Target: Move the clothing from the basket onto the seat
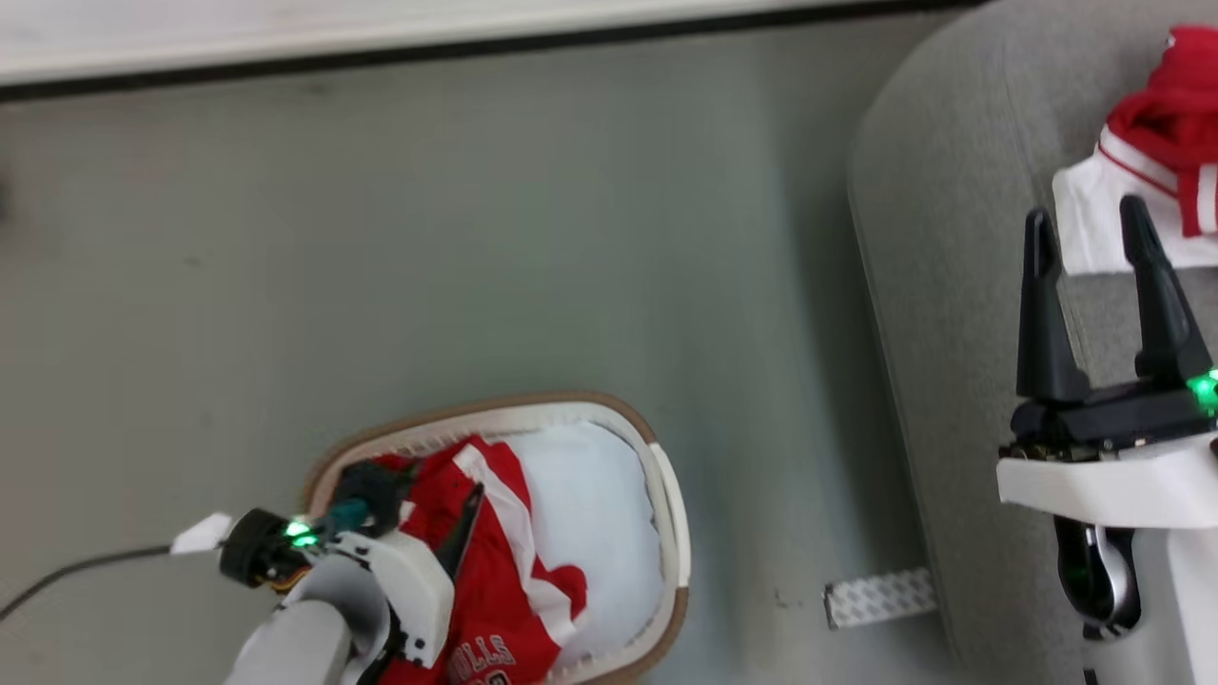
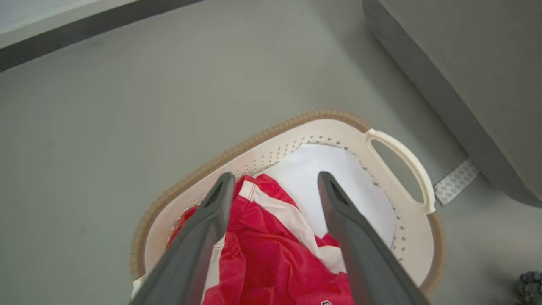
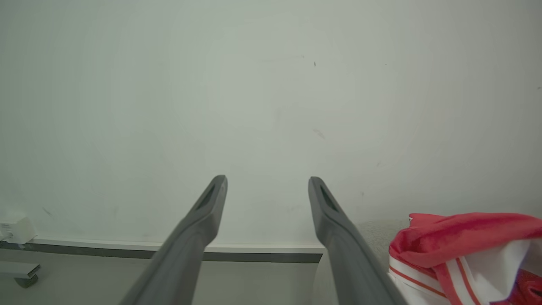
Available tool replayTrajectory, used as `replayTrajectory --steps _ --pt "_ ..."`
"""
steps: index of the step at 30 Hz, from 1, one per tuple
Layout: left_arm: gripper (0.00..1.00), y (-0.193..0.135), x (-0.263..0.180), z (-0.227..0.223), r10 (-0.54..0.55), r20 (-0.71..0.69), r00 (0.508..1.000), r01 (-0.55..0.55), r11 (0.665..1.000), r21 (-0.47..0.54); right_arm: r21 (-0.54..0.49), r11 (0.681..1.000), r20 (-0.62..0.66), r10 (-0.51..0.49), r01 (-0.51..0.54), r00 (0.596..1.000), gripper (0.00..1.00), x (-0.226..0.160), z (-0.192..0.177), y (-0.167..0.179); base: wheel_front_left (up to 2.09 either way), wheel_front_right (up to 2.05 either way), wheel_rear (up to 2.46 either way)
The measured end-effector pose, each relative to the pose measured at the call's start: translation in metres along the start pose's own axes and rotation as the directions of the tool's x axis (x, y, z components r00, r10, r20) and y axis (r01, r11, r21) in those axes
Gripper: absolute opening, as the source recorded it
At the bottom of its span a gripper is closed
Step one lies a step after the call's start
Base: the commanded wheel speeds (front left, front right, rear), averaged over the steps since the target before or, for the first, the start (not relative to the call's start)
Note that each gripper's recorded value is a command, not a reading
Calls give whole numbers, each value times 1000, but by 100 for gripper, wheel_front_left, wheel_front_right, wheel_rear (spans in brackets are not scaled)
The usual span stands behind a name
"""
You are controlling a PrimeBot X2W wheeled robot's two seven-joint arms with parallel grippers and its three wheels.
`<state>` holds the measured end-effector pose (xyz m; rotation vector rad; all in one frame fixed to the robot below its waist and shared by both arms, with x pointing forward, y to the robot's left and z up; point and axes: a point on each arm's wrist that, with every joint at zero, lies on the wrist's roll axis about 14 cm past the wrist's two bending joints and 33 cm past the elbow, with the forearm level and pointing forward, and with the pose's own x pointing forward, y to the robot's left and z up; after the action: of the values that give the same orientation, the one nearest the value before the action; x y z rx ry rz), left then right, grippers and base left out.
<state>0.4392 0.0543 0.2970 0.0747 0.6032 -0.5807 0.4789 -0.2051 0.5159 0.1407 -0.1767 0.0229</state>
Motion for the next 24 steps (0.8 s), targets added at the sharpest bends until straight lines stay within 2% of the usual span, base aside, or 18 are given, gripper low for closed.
replayTrajectory --steps 4,10,14,18,24 --pt "100 -13 25 -44 -87 -167 982 100 993 67 -19 1000 15 -8 8 1000 100 13 -4 -7 0 0 0" --pt "100 -20 47 -106 -148 -366 919 183 981 60 -29 999 34 -16 17 999 100 27 -9 -16 0 0 0" --pt "100 -24 62 -134 -186 -447 875 247 965 82 -34 999 44 3 -2 999 100 35 -12 -15 0 0 0" --pt "100 -21 75 -161 -192 -519 833 267 961 73 -45 999 47 -5 7 999 100 38 -15 -22 0 0 0" --pt "100 -36 84 -198 -234 -607 759 350 933 78 -66 998 62 1 3 998 100 43 -18 -25 0 0 0"
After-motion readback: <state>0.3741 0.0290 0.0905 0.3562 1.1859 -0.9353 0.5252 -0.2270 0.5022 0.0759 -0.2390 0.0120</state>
